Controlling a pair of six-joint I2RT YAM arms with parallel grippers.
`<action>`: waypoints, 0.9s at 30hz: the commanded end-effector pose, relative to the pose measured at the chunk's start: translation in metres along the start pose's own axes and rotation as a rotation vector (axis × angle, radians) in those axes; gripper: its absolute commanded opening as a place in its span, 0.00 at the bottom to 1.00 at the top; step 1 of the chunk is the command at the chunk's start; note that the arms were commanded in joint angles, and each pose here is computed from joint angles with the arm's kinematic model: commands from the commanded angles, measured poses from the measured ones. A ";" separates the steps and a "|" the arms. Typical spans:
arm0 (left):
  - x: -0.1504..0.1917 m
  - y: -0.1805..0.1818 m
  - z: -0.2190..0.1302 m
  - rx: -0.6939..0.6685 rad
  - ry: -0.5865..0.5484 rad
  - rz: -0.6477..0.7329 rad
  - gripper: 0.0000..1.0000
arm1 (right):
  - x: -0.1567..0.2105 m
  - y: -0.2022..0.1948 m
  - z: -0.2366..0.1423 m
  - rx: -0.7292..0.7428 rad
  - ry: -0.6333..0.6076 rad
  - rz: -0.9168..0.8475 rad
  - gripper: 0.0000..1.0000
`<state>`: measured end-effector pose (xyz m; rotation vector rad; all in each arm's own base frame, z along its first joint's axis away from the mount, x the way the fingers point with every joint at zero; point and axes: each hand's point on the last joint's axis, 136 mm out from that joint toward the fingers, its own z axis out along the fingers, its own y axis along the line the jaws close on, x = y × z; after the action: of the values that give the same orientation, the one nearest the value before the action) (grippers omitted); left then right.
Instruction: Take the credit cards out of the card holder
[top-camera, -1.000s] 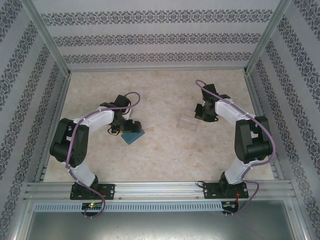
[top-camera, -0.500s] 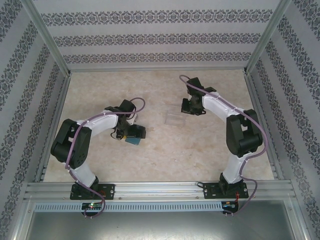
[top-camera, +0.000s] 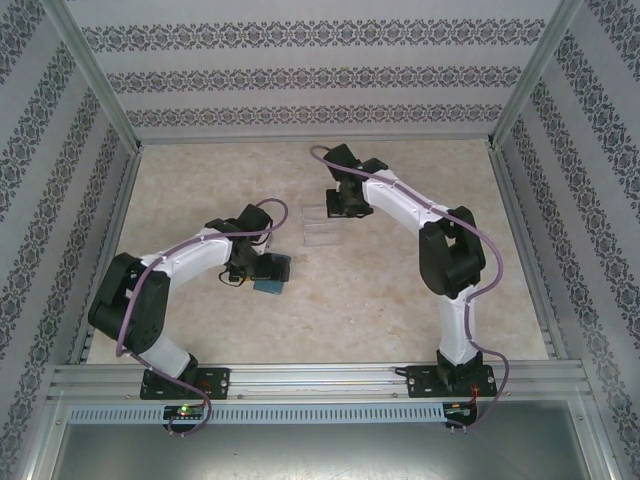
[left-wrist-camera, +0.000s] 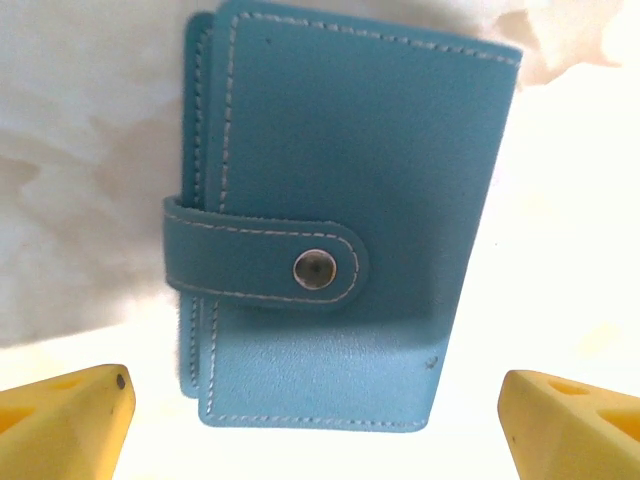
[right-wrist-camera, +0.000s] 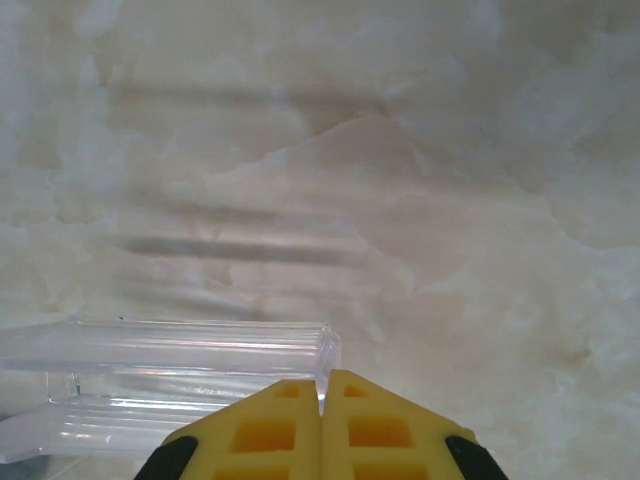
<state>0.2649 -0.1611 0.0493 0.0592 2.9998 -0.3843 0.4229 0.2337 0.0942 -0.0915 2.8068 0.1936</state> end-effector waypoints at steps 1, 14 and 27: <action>0.008 0.007 -0.010 -0.048 0.001 -0.029 0.94 | 0.001 -0.006 0.002 0.075 0.025 -0.006 0.04; 0.003 0.007 -0.006 -0.044 -0.002 -0.042 0.91 | 0.005 -0.008 0.019 0.094 0.056 0.062 0.08; -0.005 0.004 0.001 -0.038 0.023 -0.030 0.90 | 0.012 -0.011 0.018 0.084 0.067 0.127 0.14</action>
<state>0.2668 -0.1566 0.0442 0.0134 3.0212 -0.3345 0.4224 0.2284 0.0679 0.0570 2.8848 0.1013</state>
